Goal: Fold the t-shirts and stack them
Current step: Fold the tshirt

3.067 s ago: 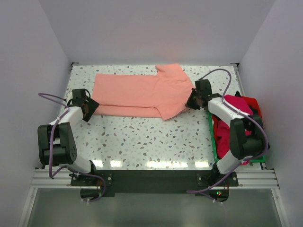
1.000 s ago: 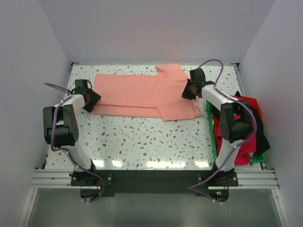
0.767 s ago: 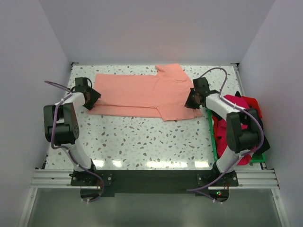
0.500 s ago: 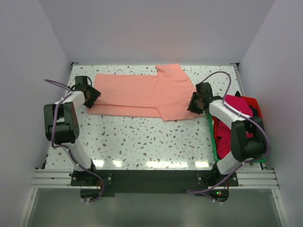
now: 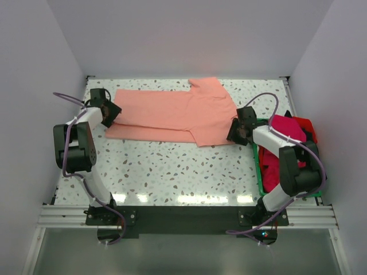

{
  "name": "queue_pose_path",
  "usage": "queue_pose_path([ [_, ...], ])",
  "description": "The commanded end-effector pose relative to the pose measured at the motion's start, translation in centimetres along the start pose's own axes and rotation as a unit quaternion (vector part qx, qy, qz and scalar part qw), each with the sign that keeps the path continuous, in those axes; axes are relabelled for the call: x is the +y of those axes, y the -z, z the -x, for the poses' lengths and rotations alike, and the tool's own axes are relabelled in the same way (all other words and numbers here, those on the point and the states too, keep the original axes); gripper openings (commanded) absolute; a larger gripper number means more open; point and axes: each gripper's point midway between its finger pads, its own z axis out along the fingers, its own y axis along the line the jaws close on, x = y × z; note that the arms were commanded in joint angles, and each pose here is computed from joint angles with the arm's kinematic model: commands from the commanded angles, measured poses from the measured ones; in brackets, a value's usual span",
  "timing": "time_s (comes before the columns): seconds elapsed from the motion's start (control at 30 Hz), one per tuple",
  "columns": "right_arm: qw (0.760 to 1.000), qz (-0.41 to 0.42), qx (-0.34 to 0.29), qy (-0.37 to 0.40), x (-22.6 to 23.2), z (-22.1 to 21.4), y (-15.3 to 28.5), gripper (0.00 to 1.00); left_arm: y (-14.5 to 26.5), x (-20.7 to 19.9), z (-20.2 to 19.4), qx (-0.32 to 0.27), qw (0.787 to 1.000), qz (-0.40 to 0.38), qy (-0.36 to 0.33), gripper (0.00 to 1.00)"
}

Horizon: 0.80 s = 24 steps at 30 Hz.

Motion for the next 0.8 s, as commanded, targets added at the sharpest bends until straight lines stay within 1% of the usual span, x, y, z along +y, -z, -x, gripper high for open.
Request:
queue_pose_path([
  [0.0, 1.000, 0.002, -0.028, 0.002, 0.1, 1.1, 0.2, 0.48, 0.4, -1.4, 1.3, -0.014, 1.000, -0.013, -0.009, 0.64],
  [0.2, 1.000, 0.003, -0.028, -0.005, 0.1, 0.8, -0.5, 0.46, 0.4, -1.5, 1.3, -0.012, 1.000, -0.015, -0.011, 0.64],
  [0.3, 1.000, 0.002, -0.025, -0.009, 0.1, 0.7, -0.9, 0.37, 0.5, -1.6, 1.3, -0.013, 1.000, -0.016, -0.012, 0.64],
  [0.33, 1.000, 0.003, -0.025, -0.010, 0.1, 0.7, -0.9, 0.31, 0.5, -1.6, 1.4, -0.013, 1.000, -0.017, -0.013, 0.64],
  [0.47, 0.999, 0.014, -0.036, -0.017, 0.6, 1.4, -0.1, 0.19, 0.6, -1.7, 1.6, -0.014, 1.000, -0.017, -0.013, 0.64],
  [0.5, 0.999, 0.019, -0.036, -0.016, 0.9, 1.6, 0.1, 0.13, 0.6, -1.8, 1.7, -0.015, 1.000, -0.018, -0.013, 0.64],
  [0.57, 0.999, 0.024, -0.035, -0.016, 1.2, 1.8, 0.4, 0.10, 0.6, -1.8, 1.7, -0.016, 1.000, -0.018, -0.013, 0.64],
  [0.6, 0.999, 0.027, -0.039, -0.015, 1.5, 2.2, 0.6, 0.05, 0.6, -1.8, 1.8, -0.016, 1.000, -0.018, -0.013, 0.64],
  [0.67, 0.999, 0.031, -0.038, -0.016, 1.7, 2.5, 0.7, 0.01, 0.6, -2.0, 1.8, -0.016, 1.000, -0.019, -0.013, 0.64],
  [0.77, 0.998, 0.044, -0.046, -0.018, 2.8, 3.8, 1.3, 0.00, 0.5, -2.1, 1.9, -0.016, 1.000, -0.021, -0.013, 0.64],
])
